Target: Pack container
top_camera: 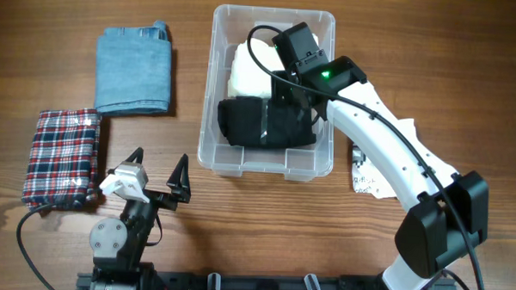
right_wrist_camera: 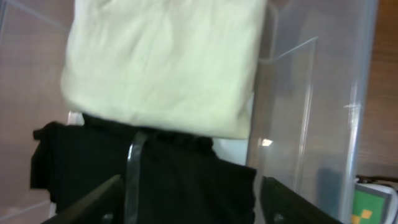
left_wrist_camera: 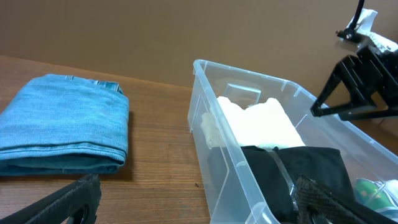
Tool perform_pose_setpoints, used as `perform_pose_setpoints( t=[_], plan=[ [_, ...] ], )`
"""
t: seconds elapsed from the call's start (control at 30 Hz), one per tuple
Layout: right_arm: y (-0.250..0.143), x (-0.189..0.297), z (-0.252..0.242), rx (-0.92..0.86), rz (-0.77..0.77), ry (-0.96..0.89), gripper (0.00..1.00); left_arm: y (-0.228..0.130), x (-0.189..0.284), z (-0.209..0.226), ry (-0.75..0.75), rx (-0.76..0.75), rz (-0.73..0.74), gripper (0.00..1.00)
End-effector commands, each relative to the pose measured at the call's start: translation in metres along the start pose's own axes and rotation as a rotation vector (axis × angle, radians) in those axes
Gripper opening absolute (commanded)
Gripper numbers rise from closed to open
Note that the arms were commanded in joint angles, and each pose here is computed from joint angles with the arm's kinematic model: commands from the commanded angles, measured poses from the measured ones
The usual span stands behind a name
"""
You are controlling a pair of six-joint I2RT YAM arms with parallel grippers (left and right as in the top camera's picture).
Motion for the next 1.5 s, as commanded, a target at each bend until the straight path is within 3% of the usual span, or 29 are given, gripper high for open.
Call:
perform_pose_setpoints(
  t=[0.0, 0.07, 0.2, 0.63, 0.93, 1.1, 1.13, 1.2, 1.27, 1.47],
  plan=[
    [-0.007, -0.002, 0.006, 0.013, 0.048, 0.05, 0.44, -0.002, 0.0, 0.002, 0.009, -0.014, 0.003, 1.0],
    [-0.013, -0.01, 0.005, 0.01, 0.074, 0.04, 0.29, -0.002, 0.0, 0.002, 0.01, -0.013, 0.004, 1.0],
    [-0.026, -0.03, 0.006, -0.018, 0.14, 0.021, 0.19, -0.002, 0.0, 0.002, 0.01, -0.014, 0.004, 1.0],
    [-0.053, -0.1, 0.007, 0.001, 0.292, -0.079, 0.18, -0.002, 0.0, 0.002, 0.009, -0.014, 0.003, 1.0],
    [-0.027, -0.054, 0.003, -0.012, 0.172, -0.079, 0.2, -0.002, 0.0, 0.002, 0.01, -0.014, 0.004, 1.0],
    [-0.011, 0.016, -0.007, -0.042, 0.018, -0.063, 0.31, -0.002, 0.0, 0.002, 0.01, -0.014, 0.004, 1.0],
    [-0.01, 0.033, -0.012, -0.049, -0.019, -0.074, 0.37, -0.002, 0.0, 0.002, 0.01, -0.013, 0.004, 1.0],
    [-0.01, 0.068, -0.022, -0.067, -0.094, -0.108, 0.67, -0.002, 0.0, 0.002, 0.009, -0.014, 0.003, 1.0],
    [-0.015, 0.097, -0.035, -0.115, -0.15, -0.146, 0.81, -0.002, 0.0, 0.002, 0.009, -0.014, 0.003, 1.0],
    [-0.055, 0.144, -0.091, -0.412, -0.075, -0.266, 0.85, -0.002, 0.0, 0.002, 0.01, -0.013, 0.004, 1.0]
  ],
)
Point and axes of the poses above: each gripper's point midway between its finger pads, its own x axis back along the fingers, its own z axis along the line the jaws close on, y = z × x, the point moved 10 cm from there along x, back along the fingers, and after that the axes turned 9 degrees about x, right-handed, at the moved point
